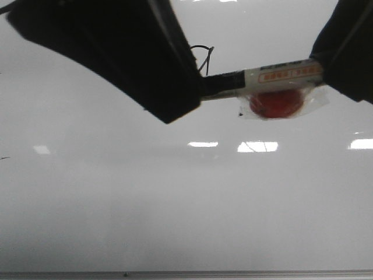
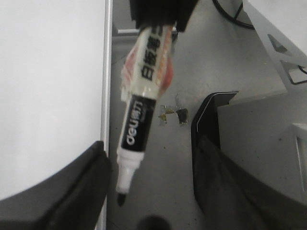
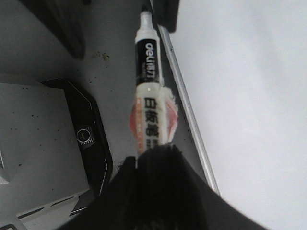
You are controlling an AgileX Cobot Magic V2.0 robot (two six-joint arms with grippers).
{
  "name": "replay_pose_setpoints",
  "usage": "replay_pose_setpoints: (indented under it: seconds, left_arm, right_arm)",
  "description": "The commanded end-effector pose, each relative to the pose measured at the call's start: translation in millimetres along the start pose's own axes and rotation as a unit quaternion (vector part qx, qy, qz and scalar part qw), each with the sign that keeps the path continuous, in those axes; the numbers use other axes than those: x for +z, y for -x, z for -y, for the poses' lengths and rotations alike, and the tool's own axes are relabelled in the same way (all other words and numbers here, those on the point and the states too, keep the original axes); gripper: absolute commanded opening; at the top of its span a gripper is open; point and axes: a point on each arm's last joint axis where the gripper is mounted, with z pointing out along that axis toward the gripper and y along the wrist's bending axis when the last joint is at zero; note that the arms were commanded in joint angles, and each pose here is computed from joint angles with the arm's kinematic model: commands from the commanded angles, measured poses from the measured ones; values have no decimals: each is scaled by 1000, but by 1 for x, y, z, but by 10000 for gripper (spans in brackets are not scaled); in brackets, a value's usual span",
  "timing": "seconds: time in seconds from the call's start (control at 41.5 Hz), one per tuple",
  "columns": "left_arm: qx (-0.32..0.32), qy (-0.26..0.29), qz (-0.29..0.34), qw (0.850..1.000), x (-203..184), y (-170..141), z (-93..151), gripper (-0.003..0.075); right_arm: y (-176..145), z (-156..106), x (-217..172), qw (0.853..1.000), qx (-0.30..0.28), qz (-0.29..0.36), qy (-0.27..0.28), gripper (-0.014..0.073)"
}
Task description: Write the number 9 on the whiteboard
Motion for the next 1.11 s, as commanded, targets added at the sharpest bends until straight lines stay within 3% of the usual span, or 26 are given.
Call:
replay_pose_setpoints:
  seconds: [0.0,0.289,0.698,0.77,0.987,1.083]
  left_arm:
    - [4,32,57,998,-10,18,-3,391]
    - [0,32,53,998,2,19,-8,367]
    - [-1,28,44,999,8,17,-10,108]
    - [-1,26,43,999,8,17,-9,82]
    - [-4,30,50,998,0,18,-7,73]
    - [-16,37,53,998,-5,17,-7,73]
  right_arm:
    - [9,1,-13,999,-6,41,-14,-67]
    - [9,1,-13,999,-6,41,-14,-67]
    - [9,1,-13,999,-6,40,-14,-55]
    - [9,1,-13,999,-6,40,-14,10]
    - [9,1,-13,999,7,42,-16,486]
    - [6,5,-16,999,21,38,-32,610]
